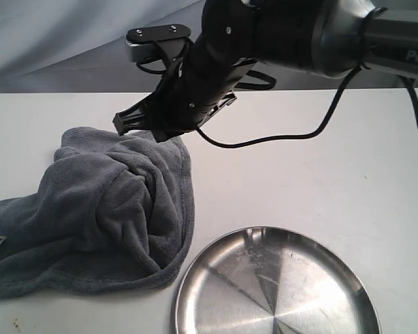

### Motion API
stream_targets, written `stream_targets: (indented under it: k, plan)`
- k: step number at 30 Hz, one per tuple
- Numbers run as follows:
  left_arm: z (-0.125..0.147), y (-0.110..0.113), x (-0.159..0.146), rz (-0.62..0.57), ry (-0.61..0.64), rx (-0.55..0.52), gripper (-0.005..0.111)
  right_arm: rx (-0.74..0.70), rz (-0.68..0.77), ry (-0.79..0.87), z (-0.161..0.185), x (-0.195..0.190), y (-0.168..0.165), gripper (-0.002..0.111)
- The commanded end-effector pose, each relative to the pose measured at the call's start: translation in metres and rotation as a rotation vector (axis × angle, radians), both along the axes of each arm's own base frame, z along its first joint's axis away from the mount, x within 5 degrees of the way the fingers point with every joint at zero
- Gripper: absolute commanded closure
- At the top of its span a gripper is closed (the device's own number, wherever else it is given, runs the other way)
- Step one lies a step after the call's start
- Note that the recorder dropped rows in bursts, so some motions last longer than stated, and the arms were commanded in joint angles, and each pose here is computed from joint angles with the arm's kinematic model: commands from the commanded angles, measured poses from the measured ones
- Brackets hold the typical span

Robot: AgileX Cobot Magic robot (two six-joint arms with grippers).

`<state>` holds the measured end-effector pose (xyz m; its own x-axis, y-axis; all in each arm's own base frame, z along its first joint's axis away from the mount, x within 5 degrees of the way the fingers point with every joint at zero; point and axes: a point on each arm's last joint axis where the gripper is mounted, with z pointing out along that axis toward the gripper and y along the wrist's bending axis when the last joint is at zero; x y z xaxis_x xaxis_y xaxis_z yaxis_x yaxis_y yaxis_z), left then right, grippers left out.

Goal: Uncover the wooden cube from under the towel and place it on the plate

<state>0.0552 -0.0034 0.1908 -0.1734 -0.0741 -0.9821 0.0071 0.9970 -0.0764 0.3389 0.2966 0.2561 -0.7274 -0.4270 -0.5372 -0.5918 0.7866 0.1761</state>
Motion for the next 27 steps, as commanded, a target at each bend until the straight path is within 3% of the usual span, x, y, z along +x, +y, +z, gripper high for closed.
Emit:
stream_targets:
  k: [1, 4, 10, 13, 21, 27]
  plan:
    - [-0.001, 0.000, 0.000, -0.004, -0.008, -0.014, 0.107, -0.031, -0.059, -0.011, 0.003, 0.009, -0.014, 0.108]
    - [-0.001, 0.000, 0.000, -0.004, -0.008, -0.014, 0.107, -0.071, -0.080, 0.009, 0.001, 0.010, -0.020, 0.105]
    - [-0.001, 0.000, 0.000, -0.004, -0.008, -0.014, 0.107, -0.078, -0.082, 0.001, 0.001, 0.010, -0.021, 0.065]
    - [-0.001, 0.000, 0.000, -0.004, -0.008, -0.014, 0.107, -0.065, -0.084, -0.014, 0.002, 0.012, -0.020, 0.054]
    - [-0.001, 0.000, 0.000, -0.004, -0.008, -0.014, 0.107, -0.059, -0.084, -0.044, -0.007, 0.018, -0.016, 0.032]
    - [-0.001, 0.000, 0.000, -0.004, -0.008, -0.014, 0.107, -0.112, -0.087, 0.024, -0.044, 0.025, -0.011, 0.027]
